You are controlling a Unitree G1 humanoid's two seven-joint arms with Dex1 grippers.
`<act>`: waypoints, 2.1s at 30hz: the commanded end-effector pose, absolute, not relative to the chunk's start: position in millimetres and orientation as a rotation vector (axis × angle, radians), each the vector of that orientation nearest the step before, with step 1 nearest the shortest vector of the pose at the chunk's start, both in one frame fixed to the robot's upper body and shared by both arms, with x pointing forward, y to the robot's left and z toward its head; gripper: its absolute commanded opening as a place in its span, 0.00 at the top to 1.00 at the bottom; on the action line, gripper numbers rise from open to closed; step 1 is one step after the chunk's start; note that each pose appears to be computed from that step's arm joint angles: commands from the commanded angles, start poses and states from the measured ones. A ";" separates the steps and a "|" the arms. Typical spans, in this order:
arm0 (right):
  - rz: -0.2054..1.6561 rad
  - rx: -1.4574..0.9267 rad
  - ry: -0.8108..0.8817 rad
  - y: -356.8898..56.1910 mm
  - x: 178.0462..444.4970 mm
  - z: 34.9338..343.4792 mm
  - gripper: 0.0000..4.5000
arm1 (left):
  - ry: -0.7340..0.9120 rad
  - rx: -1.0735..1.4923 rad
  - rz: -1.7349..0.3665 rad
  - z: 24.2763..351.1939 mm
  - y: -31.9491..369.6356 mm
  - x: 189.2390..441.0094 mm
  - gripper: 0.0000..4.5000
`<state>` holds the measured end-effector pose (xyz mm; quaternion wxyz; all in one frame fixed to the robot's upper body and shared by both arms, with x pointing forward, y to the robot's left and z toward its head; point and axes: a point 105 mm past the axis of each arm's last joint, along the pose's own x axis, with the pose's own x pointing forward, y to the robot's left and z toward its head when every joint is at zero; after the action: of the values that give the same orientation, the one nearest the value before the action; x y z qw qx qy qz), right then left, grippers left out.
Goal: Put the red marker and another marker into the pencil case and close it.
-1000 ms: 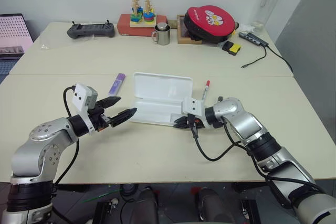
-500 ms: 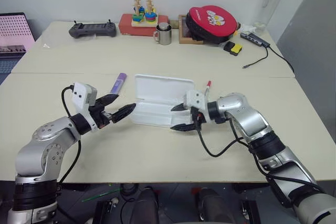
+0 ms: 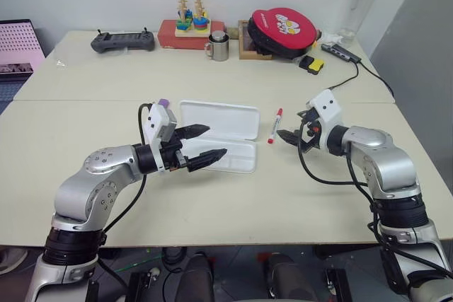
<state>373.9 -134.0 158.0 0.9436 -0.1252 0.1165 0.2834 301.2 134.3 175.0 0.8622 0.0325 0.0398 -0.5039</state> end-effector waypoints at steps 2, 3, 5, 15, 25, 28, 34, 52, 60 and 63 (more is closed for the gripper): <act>0.472 -0.233 0.169 -104.9 391.2 169.7 0.00 | 0.026 0.096 -1.112 189.7 125.6 306.7 0.00; 0.465 -0.226 0.181 -99.1 392.6 166.1 0.00 | 0.020 0.090 -1.118 191.0 124.2 306.8 0.00; 0.465 -0.229 0.188 -92.8 393.4 162.5 0.00 | 0.015 0.084 -1.125 192.0 122.8 306.7 0.00; 0.315 -0.194 0.316 -100.1 411.1 124.6 0.00 | -0.020 0.068 -1.129 194.7 113.8 307.7 0.00; 0.331 -0.160 0.364 -97.3 407.5 111.3 0.36 | -0.034 0.059 -1.128 196.4 110.8 307.4 0.00; 0.314 -0.162 0.361 -101.1 409.2 114.1 0.53 | -0.040 0.062 -1.126 197.1 110.3 307.9 0.00; 0.281 -0.162 0.354 -109.1 411.6 114.6 0.85 | -0.050 0.064 -1.136 198.8 106.8 306.7 0.00; 0.827 -0.059 -0.320 -48.5 358.5 263.4 0.93 | 0.045 0.044 -0.905 184.7 172.6 300.9 0.00; 1.161 -0.649 0.016 7.9 337.5 161.5 0.93 | 0.118 0.042 -0.775 167.8 212.7 286.9 0.00; 1.172 -0.706 0.032 13.7 343.5 147.7 0.93 | 0.107 0.031 -0.787 171.1 208.3 282.9 0.00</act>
<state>340.1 7.2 143.3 0.7881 -0.2944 0.0395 0.5392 287.0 212.3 152.3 0.9224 0.0006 0.0856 -0.3766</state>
